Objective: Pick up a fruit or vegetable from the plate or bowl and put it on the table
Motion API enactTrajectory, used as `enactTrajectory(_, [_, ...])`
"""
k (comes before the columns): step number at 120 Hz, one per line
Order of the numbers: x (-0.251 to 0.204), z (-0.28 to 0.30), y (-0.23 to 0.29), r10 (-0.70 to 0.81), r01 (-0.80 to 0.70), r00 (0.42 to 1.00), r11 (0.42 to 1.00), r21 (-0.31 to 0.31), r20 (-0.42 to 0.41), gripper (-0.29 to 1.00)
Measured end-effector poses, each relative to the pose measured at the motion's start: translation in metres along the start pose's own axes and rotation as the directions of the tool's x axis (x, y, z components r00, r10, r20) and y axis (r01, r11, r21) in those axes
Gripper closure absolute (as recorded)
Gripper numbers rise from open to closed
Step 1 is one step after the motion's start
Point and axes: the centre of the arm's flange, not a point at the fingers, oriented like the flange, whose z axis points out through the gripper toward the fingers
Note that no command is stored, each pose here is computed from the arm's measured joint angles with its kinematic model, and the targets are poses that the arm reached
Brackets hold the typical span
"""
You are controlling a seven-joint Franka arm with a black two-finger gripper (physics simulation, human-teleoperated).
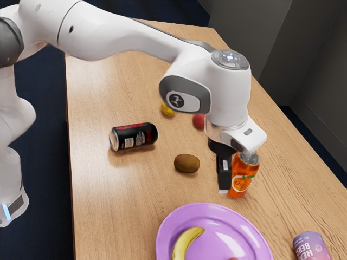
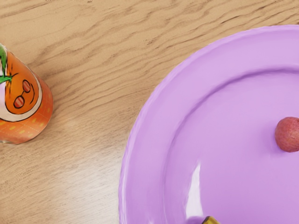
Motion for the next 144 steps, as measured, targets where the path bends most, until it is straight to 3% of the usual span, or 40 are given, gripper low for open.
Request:
enactTrajectory(32, [0.002,0.000,-0.003,-0.024,0.024,1.000,1.000,-0.002,-0.011,0.00])
enactTrajectory(85, [-0.038,0.012,0.122,0.161,-0.160,0.987,0.985,-0.066,0.009,0.00])
enactTrajectory(115, [-0.006,0.036,0.056,0.031,-0.031,1.000,0.995,-0.090,0.001,0.00])
enactTrajectory(144, [-0.012,0.033,0.078,0.069,-0.072,0.997,0.987,-0.145,-0.024,0.00])
